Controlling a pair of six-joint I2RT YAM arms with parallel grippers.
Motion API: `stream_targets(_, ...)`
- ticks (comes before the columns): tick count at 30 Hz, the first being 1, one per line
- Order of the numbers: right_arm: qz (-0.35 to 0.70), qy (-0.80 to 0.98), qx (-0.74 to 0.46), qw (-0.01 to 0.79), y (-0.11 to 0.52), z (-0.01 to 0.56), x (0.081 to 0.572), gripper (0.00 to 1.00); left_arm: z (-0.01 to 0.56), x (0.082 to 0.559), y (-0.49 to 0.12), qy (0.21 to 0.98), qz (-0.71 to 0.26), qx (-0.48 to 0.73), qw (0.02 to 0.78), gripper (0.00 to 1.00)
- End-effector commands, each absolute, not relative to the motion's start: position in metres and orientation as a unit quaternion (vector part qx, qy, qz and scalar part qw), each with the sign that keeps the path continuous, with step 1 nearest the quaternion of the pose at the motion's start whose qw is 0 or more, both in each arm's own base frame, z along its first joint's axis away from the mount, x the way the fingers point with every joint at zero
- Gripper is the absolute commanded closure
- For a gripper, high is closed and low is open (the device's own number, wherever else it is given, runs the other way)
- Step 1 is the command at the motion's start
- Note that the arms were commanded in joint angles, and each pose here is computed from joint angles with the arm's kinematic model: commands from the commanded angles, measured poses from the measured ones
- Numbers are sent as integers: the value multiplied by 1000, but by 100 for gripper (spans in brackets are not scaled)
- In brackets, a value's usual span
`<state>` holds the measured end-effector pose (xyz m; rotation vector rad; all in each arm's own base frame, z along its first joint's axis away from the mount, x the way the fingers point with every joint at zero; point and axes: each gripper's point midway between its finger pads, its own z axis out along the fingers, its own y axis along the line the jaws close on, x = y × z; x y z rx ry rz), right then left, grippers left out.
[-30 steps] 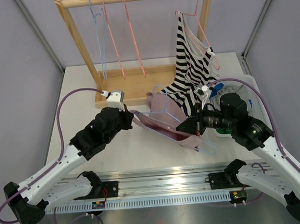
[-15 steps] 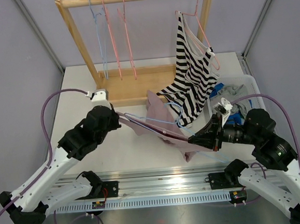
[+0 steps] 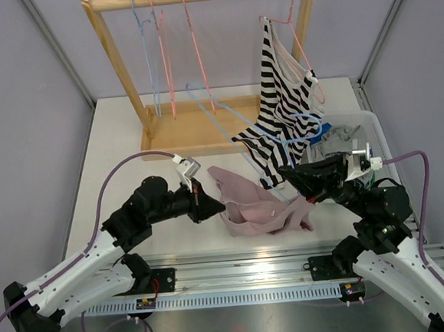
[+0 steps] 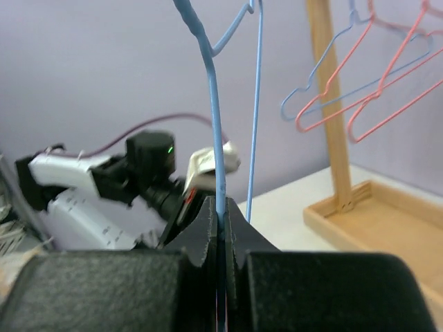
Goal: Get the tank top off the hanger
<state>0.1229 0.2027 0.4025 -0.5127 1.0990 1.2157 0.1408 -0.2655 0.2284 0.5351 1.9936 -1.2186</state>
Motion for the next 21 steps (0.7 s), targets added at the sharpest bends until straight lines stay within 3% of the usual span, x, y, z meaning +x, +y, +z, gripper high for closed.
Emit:
stream_targets(1, 525, 329, -143, 772, 170, 490, 128, 100, 246, 114, -281, 721, -535, 265, 350, 100)
stream_targets(2, 504, 337, -109, 788, 159, 508, 139, 100, 240, 117, -279, 732, -524, 256, 353, 100)
stream_targets(6, 383, 482, -63, 785, 153, 483, 202, 100, 218, 150, -246, 801, -418, 169, 395, 100)
stream_targets(11, 343, 489, -21, 802, 141, 458, 222, 100, 212, 157, -221, 828, -358, 143, 406, 100)
stream_targets(13, 323, 575, -9, 751, 149, 426, 242, 100, 217, 157, -213, 831, -348, 131, 413, 100)
stream_targets(14, 320, 581, -3, 749, 145, 449, 240, 100, 218, 159, -208, 834, -338, 124, 419, 100)
stream_targets(15, 293, 655, -12, 696, 158, 411, 257, 100, 216, 157, -202, 839, -327, 123, 416, 100)
stream_targets(16, 286, 670, -10, 684, 161, 410, 262, 100, 217, 159, -197, 842, -316, 117, 421, 99)
stream_targets(19, 262, 689, -18, 676, 171, 418, 283, 100, 230, 158, -187, 842, -301, 123, 430, 87)
stream_targets(21, 227, 704, -13, 673, 176, 420, 307, 100, 240, 156, -186, 838, -300, 136, 435, 73)
